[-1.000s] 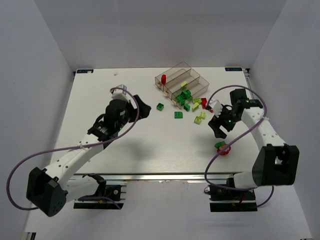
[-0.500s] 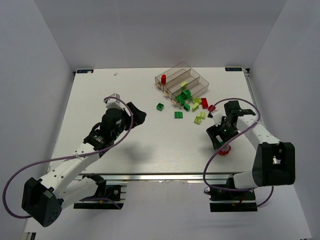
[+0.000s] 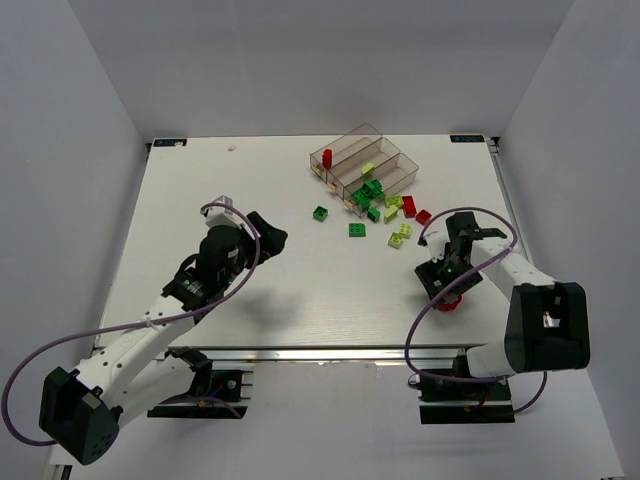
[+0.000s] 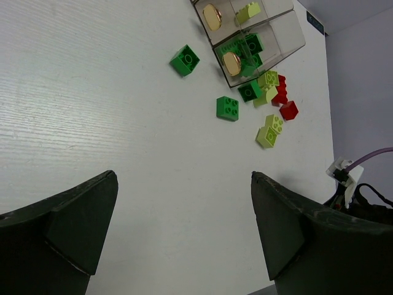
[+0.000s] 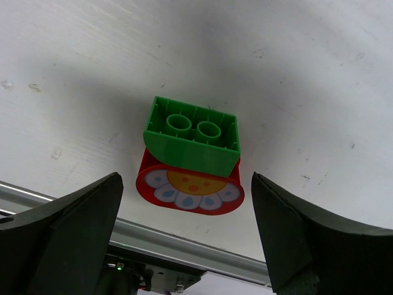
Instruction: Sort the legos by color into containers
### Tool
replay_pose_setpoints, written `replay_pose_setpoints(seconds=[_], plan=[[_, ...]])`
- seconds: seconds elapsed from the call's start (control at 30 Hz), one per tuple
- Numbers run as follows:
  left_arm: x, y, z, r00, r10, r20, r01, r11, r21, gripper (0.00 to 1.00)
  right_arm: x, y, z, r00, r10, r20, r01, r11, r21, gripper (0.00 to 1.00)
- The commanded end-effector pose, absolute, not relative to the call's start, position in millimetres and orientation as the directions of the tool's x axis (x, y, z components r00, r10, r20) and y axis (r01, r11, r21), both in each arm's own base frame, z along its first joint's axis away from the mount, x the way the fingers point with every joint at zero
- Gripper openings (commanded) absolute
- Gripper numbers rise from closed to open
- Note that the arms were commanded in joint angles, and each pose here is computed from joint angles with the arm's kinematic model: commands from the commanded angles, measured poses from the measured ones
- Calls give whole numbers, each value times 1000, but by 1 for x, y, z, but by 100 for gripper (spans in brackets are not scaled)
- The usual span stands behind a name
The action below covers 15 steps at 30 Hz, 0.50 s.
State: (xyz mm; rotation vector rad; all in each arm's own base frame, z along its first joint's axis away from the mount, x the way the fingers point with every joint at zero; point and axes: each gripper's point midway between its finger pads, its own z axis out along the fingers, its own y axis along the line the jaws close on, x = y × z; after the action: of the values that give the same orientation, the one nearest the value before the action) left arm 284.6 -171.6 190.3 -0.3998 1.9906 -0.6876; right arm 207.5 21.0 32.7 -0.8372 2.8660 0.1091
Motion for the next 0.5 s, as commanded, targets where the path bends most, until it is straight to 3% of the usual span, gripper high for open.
replay_pose_setpoints(seconds=[0.0,0.3,0.47], plan=[[284,-167,194,-466,-557,-688,-7,779,-627,98,208,16,26,-826,-543,-151,-549,836,0,89],[284,-167,193,-468,-554,-689,-5,781,-624,98,210,16,19,-821,-552,-147,-558,830,1,89],[282,-165,193,-464,-556,-690,-10,782,-624,98,208,16,15,-823,-553,-129,-559,829,11,80]])
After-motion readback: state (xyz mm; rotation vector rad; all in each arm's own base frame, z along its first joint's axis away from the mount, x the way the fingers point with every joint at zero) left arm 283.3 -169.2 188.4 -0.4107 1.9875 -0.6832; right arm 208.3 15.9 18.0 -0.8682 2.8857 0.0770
